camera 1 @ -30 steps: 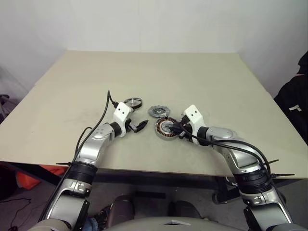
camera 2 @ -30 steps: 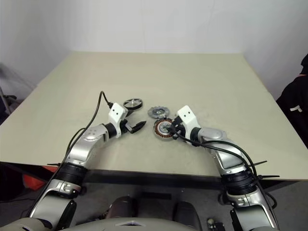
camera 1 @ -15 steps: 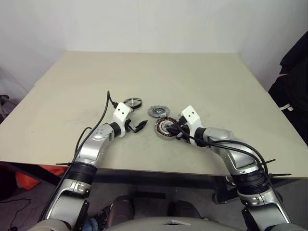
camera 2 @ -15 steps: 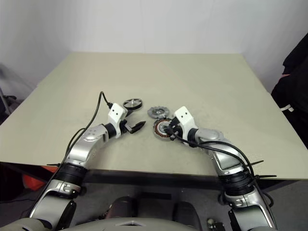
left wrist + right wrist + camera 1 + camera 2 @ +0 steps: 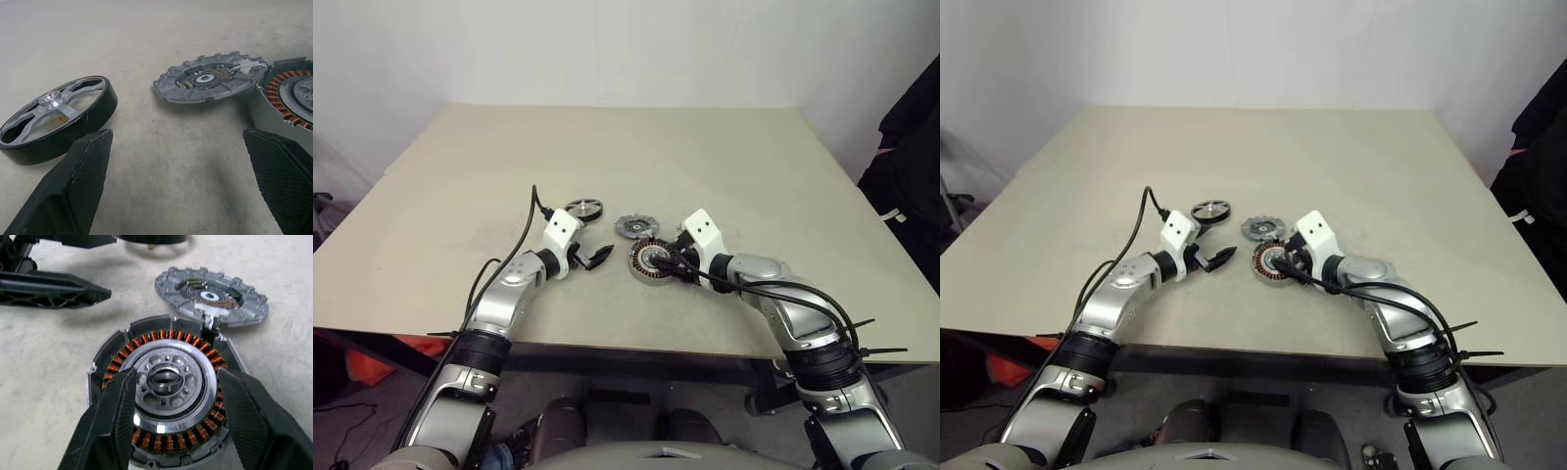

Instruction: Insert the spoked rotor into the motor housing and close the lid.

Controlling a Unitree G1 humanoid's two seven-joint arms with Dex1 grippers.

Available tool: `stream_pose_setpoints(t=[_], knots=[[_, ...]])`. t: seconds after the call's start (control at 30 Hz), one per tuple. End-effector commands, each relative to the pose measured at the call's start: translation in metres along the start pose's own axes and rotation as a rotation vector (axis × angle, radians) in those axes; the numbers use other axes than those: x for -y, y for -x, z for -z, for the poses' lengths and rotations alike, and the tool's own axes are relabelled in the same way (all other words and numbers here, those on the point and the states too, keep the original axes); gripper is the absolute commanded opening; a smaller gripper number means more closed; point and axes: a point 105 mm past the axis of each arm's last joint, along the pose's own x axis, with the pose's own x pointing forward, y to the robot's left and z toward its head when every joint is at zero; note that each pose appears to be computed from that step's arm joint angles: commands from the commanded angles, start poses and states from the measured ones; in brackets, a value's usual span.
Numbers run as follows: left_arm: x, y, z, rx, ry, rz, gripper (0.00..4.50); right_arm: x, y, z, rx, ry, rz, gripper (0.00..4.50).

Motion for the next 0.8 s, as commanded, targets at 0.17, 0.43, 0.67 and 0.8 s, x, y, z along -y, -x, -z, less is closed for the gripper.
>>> stream_pose_setpoints(t=[0.17,0.43,0.67,0.8], knots=[[-0.005,0.000,-0.011,0.036,-0.031,-0.019,4.50,0.005,0.002,-0.016,0.060,0.021,0.019,0.08],[-0.005,0.001,-0.010,0.032,-0.030,-0.023,4.50,-0.004,-0.005,0.004,-0.019,0.007,-0.013,0.02],[-0.007,0.001,-0.010,0.030,-0.032,-0.029,4.50,0.002,-0.005,0.005,-0.029,0.005,0.022,0.02],[-0.007,0.001,-0.009,0.029,-0.027,-0.027,4.50,0.005,0.001,-0.015,0.045,0.037,0.009,0.02]])
